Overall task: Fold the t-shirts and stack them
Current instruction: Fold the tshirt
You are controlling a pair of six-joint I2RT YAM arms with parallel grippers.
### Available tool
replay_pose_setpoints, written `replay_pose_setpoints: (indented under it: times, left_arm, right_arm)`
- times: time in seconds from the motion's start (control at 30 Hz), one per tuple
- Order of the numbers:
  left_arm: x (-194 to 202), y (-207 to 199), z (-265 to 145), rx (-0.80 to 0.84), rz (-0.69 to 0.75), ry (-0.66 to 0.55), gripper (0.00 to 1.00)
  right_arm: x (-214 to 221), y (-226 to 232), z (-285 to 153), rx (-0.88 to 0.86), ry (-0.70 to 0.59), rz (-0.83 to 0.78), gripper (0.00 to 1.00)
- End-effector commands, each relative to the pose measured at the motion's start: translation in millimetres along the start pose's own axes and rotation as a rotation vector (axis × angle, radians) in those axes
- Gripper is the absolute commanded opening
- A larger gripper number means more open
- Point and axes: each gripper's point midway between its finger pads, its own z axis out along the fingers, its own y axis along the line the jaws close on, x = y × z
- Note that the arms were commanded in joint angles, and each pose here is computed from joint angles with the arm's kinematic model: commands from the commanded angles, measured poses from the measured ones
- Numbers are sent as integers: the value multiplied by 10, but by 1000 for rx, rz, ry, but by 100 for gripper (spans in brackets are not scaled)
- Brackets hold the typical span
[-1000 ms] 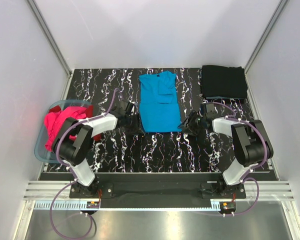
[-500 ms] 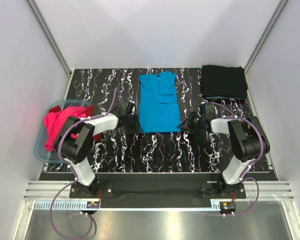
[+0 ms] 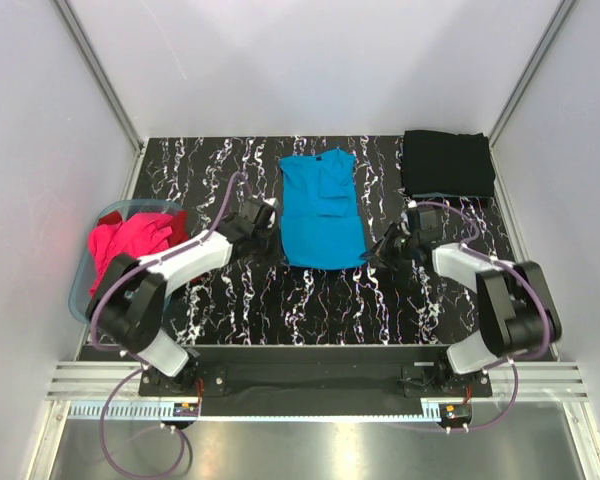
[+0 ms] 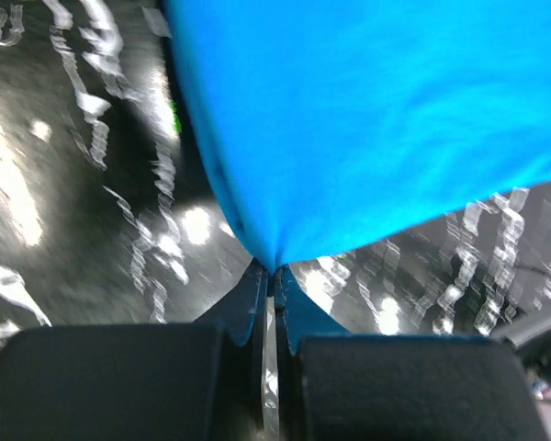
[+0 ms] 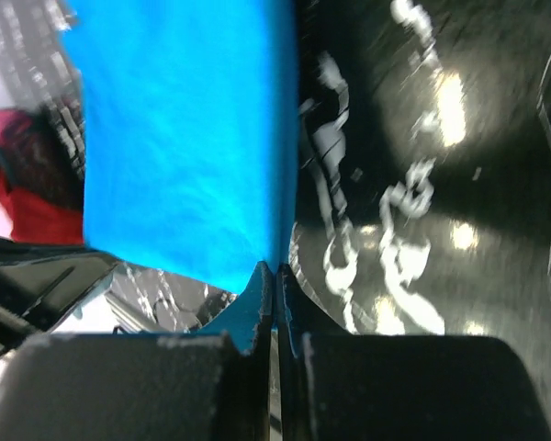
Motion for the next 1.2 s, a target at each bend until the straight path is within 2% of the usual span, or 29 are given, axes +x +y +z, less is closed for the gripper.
replay_pose_setpoints:
  times: [0.0, 0.3, 0.53, 0.67, 0.7, 0.93, 1.03, 1.07, 1.13, 1.17]
  left_arm:
    - [0, -176, -341, 0, 58, -79, 0]
    - [437, -262, -676, -18, 60, -75, 0]
    - [298, -293, -669, -64, 82, -109, 0]
    - [-34, -369, -631, -100, 102, -142, 0]
    - [-158, -336, -633, -104, 86, -152, 0]
    - [-1235, -445, -710, -77, 75, -254, 0]
    - [-1650, -430, -560, -58, 89, -256, 0]
    - [-1771, -384, -524, -55, 86, -257, 0]
    - [-2001, -362, -323, -46, 88, -250, 0]
    - [-2110, -322, -278, -28, 78, -249, 0]
  right_arm:
    - [150, -29, -234, 24, -2, -43, 0]
    - [444, -68, -715, 25, -35, -39, 0]
    - [234, 133, -805, 6, -100, -100, 0]
    - [-48, 279, -708, 32, -119, -145, 0]
    - [-201, 453, -733, 10, -147, -163, 0]
    - [-899, 906, -402, -24, -131, -204, 0]
    - [-1212, 1078, -279, -45, -133, -207, 0]
    - [-1367, 1259, -303, -82, -151, -221, 0]
    - [-1528, 1178, -88, -64, -131, -191, 0]
    - [-1678, 1342, -97, -103, -145, -201, 1]
